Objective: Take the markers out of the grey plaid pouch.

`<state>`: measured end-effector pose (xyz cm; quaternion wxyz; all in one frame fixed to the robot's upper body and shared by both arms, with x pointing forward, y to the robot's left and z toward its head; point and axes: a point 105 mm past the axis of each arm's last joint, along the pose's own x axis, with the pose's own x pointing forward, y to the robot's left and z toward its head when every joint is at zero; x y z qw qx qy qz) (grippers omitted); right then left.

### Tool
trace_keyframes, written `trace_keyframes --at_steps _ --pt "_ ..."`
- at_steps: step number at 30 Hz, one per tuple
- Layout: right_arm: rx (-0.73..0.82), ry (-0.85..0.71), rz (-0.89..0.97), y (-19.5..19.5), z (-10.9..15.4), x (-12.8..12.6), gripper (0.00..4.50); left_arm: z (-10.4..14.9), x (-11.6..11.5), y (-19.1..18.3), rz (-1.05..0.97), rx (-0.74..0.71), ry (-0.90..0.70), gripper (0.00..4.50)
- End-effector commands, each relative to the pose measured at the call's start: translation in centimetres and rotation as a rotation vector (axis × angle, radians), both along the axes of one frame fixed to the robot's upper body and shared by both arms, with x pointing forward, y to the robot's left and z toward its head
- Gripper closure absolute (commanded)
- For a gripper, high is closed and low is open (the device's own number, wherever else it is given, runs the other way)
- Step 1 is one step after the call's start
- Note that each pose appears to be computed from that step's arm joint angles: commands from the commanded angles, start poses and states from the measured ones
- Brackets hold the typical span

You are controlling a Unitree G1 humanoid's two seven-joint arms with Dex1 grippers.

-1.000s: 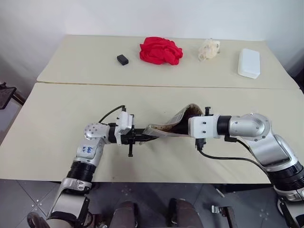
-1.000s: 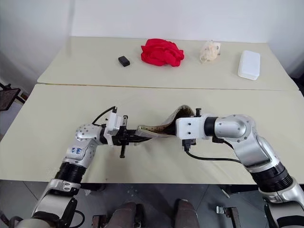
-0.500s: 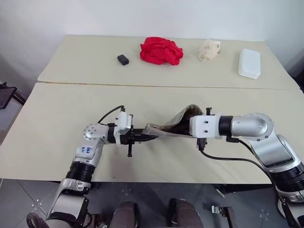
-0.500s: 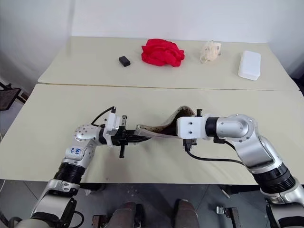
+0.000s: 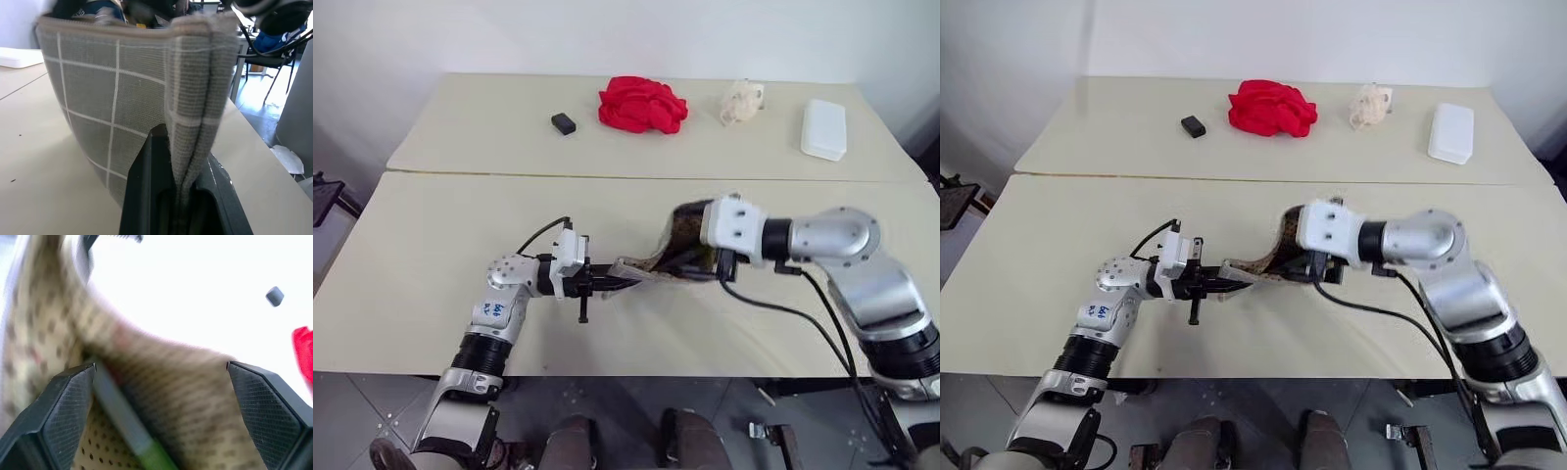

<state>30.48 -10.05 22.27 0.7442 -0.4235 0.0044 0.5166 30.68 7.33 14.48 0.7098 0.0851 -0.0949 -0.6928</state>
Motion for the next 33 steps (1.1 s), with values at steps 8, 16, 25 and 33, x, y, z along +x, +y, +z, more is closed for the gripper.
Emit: trace_keyframes --at_steps 8,16,25,33 --pt "-0.228 -0.04 -0.025 0.7 -2.1 0.6 0.02 0.7 -0.1 -0.6 -0.026 -0.022 -0.015 4.5" --pt "-0.057 -0.18 0.012 0.4 2.2 0.3 0.02 0.5 0.0 0.0 0.0 -0.021 -0.014 4.5" --pt "-0.027 -0.11 0.1 -2.3 2.8 -1.7 1.21 0.4 0.1 0.2 0.016 -0.019 -0.017 4.5" --pt "-0.067 -0.025 0.114 -2.5 2.4 -2.5 2.84 0.4 0.1 0.3 0.024 -0.014 -0.018 4.5"
